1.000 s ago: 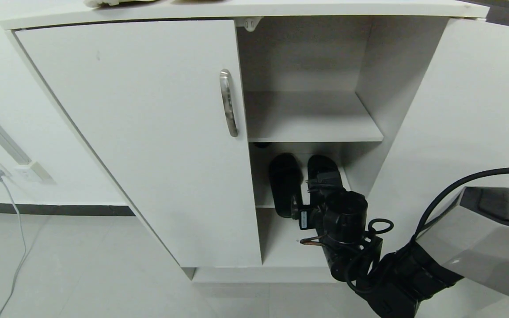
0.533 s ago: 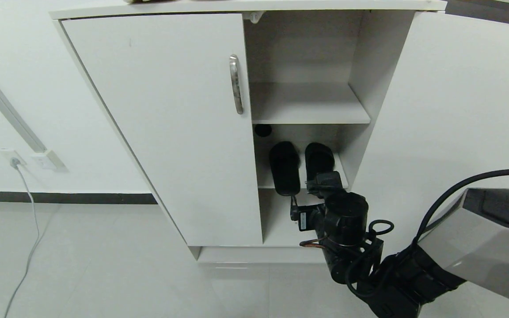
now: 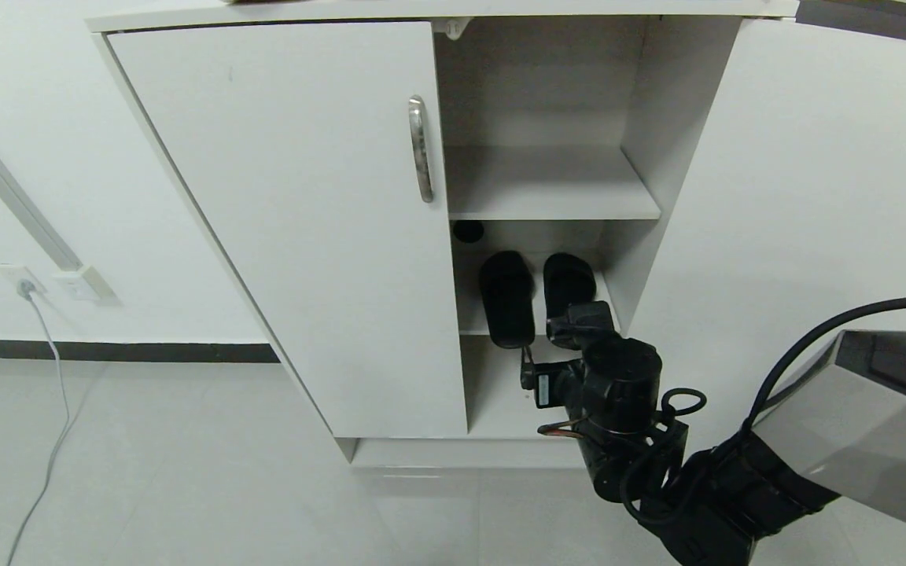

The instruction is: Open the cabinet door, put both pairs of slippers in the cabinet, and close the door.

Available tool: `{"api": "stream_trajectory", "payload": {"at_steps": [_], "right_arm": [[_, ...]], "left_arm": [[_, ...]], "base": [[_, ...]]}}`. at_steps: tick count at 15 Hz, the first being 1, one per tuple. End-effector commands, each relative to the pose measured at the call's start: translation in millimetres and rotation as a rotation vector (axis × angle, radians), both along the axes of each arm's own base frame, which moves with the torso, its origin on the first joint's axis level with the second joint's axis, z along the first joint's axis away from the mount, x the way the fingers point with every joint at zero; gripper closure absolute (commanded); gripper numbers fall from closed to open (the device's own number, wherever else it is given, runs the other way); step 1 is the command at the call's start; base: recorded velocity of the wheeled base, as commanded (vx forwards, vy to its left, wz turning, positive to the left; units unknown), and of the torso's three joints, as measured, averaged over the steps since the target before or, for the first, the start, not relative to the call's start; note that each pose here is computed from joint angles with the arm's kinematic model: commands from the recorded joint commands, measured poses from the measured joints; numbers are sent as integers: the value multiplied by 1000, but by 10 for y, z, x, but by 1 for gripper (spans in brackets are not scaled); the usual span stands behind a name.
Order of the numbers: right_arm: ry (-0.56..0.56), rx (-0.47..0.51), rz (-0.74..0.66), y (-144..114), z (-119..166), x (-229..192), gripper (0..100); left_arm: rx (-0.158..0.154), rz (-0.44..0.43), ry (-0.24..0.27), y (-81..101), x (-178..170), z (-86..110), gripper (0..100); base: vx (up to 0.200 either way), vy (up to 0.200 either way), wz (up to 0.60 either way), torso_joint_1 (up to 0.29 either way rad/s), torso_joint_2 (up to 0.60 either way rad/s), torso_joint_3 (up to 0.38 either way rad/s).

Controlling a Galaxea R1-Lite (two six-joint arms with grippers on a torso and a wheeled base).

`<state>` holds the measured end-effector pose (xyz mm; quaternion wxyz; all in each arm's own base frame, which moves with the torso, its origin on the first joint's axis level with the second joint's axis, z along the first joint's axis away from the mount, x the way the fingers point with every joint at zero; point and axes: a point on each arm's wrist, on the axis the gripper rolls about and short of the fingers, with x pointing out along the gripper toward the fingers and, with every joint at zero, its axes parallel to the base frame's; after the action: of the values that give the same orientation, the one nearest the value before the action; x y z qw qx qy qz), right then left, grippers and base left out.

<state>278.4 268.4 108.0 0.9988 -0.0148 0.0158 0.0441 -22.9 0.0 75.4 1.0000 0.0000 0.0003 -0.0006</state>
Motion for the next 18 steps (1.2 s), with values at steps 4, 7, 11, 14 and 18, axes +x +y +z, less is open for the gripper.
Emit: {"api": "stream_trajectory", "payload": {"at_steps": [4,7,11,14,18], "right_arm": [[0,0,2,-22,28,-30,0],[1,-1,2,-24,25,-31,0],[2,-2,1,-26,21,-33,0],[3,-3,1,-26,20,-33,0],[6,-7,1,-32,7,-39,0]], "left_arm": [[0,-3,2,-1,1,-2,100],[2,-3,1,-1,0,2,100],[2,-3,2,-1,1,-2,100],[2,-3,2,-1,1,-2,100],[2,-3,1,-1,1,-1,100]], "base": [[0,0,0,0,0,0],[0,0,0,1,1,38],[0,0,0,4,2,179],[0,0,0,1,2,196],[0,0,0,1,2,52]]}}
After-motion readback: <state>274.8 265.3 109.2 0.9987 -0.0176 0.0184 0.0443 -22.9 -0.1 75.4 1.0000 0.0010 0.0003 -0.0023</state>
